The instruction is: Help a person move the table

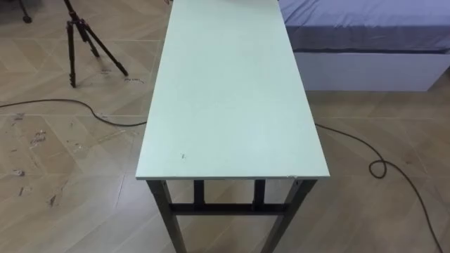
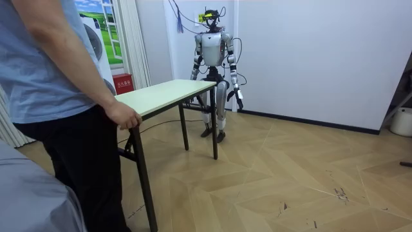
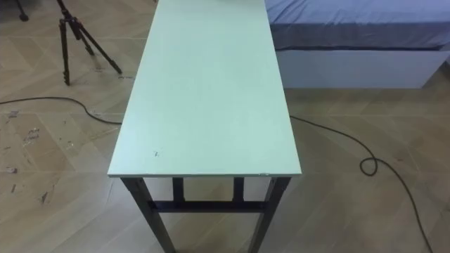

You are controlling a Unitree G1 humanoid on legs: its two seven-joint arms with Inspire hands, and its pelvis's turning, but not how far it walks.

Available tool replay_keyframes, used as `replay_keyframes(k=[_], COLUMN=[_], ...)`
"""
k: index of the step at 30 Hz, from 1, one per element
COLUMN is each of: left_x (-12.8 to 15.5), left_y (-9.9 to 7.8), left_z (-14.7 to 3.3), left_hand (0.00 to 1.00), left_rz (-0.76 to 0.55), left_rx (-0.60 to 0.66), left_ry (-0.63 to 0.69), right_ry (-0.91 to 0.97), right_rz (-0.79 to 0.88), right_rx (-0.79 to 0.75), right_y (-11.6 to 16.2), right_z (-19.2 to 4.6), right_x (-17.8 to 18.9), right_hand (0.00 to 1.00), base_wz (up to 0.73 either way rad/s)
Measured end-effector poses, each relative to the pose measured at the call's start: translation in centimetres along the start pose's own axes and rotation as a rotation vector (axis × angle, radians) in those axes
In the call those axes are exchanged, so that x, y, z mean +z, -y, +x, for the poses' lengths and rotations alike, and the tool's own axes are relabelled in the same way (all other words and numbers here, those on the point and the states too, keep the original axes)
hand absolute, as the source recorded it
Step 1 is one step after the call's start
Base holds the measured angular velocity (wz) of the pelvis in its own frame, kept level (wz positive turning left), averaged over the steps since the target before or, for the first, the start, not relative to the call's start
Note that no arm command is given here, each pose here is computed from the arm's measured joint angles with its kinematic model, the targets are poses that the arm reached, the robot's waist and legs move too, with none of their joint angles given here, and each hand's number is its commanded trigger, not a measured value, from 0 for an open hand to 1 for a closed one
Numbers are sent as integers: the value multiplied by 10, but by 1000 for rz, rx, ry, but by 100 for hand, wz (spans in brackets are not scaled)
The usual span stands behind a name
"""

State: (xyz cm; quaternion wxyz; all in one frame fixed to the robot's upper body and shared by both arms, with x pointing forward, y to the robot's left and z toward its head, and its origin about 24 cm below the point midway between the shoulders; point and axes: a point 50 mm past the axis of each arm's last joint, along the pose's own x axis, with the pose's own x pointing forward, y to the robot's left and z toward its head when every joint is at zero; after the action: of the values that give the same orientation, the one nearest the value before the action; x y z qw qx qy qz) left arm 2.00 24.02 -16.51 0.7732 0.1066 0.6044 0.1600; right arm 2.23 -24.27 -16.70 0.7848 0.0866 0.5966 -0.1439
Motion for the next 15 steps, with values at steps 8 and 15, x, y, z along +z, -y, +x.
replay_keyframes(k=[8, 15], left_x=[0, -3], left_y=[0, 5], left_z=[0, -1], left_hand=[0, 0], left_rz=[-1, -159], left_rx=[-1, -37], left_ry=[-2, -33], right_ry=[-1, -5], right_rz=[-3, 11], right_rx=[7, 16], right_y=[0, -3], right_z=[0, 2], right_x=[0, 4], right_hand=[0, 0], base_wz=[0, 0])
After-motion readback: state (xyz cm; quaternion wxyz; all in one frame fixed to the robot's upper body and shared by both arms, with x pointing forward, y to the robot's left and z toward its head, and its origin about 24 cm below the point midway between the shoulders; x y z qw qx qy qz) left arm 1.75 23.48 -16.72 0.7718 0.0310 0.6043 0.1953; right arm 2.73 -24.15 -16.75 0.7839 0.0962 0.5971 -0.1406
